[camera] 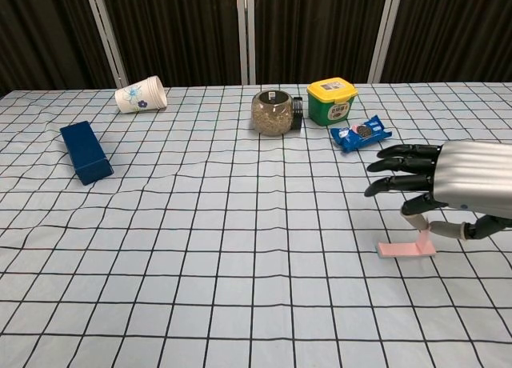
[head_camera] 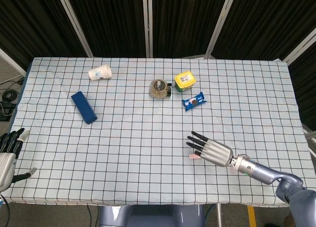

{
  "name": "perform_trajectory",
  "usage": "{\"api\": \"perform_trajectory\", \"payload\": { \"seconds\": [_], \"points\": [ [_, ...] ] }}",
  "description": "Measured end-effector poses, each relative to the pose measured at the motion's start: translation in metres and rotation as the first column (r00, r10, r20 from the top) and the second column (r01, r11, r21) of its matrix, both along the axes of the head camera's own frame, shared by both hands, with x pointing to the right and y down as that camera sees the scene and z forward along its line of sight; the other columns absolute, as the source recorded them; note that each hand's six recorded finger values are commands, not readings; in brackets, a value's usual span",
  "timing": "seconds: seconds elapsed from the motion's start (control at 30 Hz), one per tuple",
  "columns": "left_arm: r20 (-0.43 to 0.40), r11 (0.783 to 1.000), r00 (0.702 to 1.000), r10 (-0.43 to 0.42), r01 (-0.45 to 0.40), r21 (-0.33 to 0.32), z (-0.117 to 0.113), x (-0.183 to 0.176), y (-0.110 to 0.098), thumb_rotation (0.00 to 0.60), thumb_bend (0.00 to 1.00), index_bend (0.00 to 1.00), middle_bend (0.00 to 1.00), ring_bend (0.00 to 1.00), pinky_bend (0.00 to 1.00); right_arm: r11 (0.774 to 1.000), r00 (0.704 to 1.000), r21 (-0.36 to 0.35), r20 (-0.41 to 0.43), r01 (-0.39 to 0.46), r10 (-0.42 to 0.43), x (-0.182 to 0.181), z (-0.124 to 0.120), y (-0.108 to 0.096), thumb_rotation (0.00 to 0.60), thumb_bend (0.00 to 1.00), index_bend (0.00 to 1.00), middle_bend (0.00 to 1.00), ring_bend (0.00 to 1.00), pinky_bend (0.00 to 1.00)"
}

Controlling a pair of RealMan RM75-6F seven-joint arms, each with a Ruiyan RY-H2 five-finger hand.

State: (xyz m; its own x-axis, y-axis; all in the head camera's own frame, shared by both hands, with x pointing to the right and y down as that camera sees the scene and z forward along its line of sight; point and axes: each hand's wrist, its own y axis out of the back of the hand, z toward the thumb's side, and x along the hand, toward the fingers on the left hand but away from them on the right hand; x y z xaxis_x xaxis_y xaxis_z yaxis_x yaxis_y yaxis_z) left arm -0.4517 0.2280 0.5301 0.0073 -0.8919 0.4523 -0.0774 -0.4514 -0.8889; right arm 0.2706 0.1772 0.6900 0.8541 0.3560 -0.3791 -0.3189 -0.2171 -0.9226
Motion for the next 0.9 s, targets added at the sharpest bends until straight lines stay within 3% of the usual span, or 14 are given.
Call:
{"api": "perform_trajectory", "payload": {
  "seconds": [0.23, 0.47, 0.7, 0.9],
  "points": [
    [-0.003, 1.0, 1.0, 0.001, -0.001, -0.004, 0.001, 0.001, 0.0, 0.6, 0.0, 0.0, 0.0, 0.0, 0.0, 0.998, 0.998, -0.042, 0.036, -0.056, 0.057, -0.002, 0.0, -0.002, 0.6, 0.42, 0.68, 0.18, 0.0, 0.0],
    [-0.019, 1.0, 1.0, 0.004, -0.004, -0.014, 0.004, 0.002, -0.002, 0.6, 0.0, 0.0, 0.0, 0.0, 0.0, 0.978, 0.978, -0.122, 0.107, -0.167, 0.18, -0.006, -0.004, -0.011, 0.6, 0.43, 0.68, 0.19, 0.0, 0.0],
    [-0.108, 1.0, 0.994, 0.017, -0.019, -0.021, 0.019, 0.009, -0.014, 0.6, 0.0, 0.0, 0.0, 0.0, 0.0, 0.944, 0.933, -0.203, 0.199, -0.261, 0.301, -0.021, -0.024, -0.025, 0.6, 0.43, 0.69, 0.19, 0.0, 0.0],
    [-0.212, 0.997, 0.976, 0.055, -0.065, -0.037, 0.041, 0.027, -0.032, 0.6, 0.0, 0.02, 0.0, 0.0, 0.0, 0.929, 0.908, -0.23, 0.239, -0.292, 0.344, -0.039, -0.043, -0.038, 0.6, 0.43, 0.69, 0.19, 0.0, 0.0]
  ]
}}
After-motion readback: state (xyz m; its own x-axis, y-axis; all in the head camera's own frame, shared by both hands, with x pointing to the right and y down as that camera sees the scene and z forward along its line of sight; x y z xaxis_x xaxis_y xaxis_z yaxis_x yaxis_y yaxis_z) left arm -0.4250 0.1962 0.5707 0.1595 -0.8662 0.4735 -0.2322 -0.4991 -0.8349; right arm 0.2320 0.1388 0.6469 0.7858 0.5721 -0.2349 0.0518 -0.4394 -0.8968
